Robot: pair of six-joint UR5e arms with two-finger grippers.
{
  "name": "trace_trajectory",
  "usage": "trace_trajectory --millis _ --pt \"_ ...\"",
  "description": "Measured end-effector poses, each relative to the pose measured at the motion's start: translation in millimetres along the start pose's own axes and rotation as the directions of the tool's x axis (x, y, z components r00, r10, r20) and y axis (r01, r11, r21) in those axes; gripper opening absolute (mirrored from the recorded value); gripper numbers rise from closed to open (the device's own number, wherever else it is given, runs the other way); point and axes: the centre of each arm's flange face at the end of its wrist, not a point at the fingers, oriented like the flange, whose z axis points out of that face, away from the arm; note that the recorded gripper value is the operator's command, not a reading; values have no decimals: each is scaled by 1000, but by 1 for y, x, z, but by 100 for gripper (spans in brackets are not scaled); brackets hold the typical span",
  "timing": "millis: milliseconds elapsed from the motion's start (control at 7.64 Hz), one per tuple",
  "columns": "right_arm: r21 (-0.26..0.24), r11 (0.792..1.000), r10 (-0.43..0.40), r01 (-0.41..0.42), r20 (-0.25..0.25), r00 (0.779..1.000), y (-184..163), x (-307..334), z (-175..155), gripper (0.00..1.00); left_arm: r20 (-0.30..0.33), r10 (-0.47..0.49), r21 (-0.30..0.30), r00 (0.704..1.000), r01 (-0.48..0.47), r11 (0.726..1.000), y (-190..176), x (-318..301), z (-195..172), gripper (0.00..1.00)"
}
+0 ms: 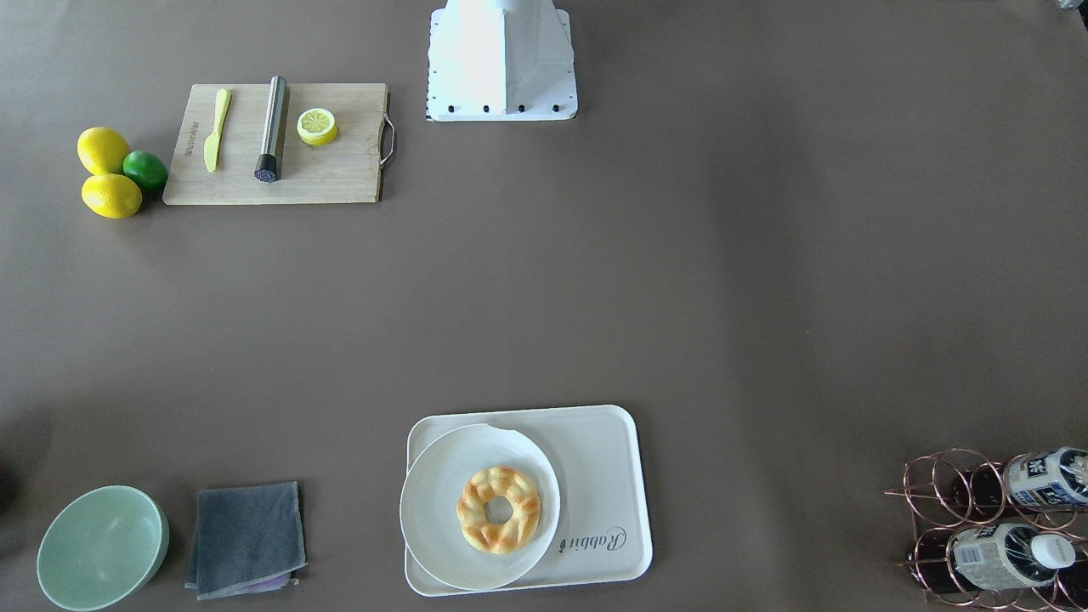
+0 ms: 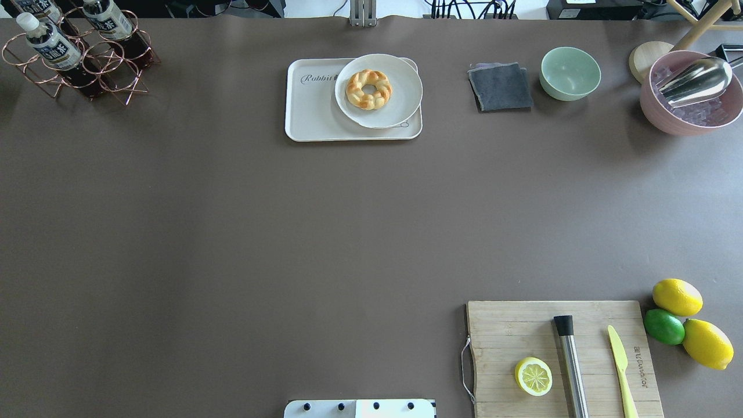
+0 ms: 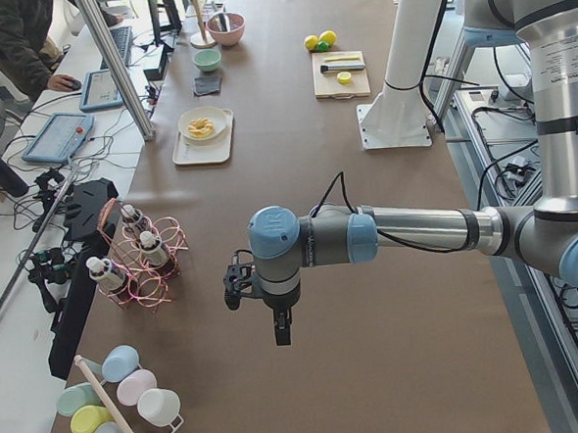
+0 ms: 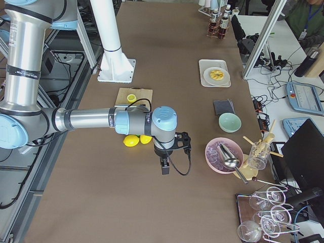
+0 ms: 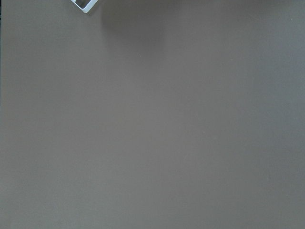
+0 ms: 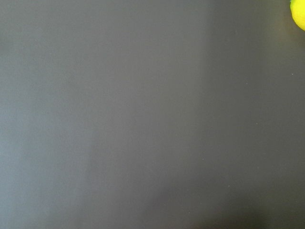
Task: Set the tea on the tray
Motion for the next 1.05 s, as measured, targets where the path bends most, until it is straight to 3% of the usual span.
trace_trajectory --millis 524,1047 --pt "0 1000 4 -4 2 1000 2 1 0 100 -4 -5 14 1000 5 1000 3 0 -6 99" --pt "34 999 6 -6 -4 1000 2 0 -16 100 -2 2 30 1000 -2 1000 1 3 -14 99"
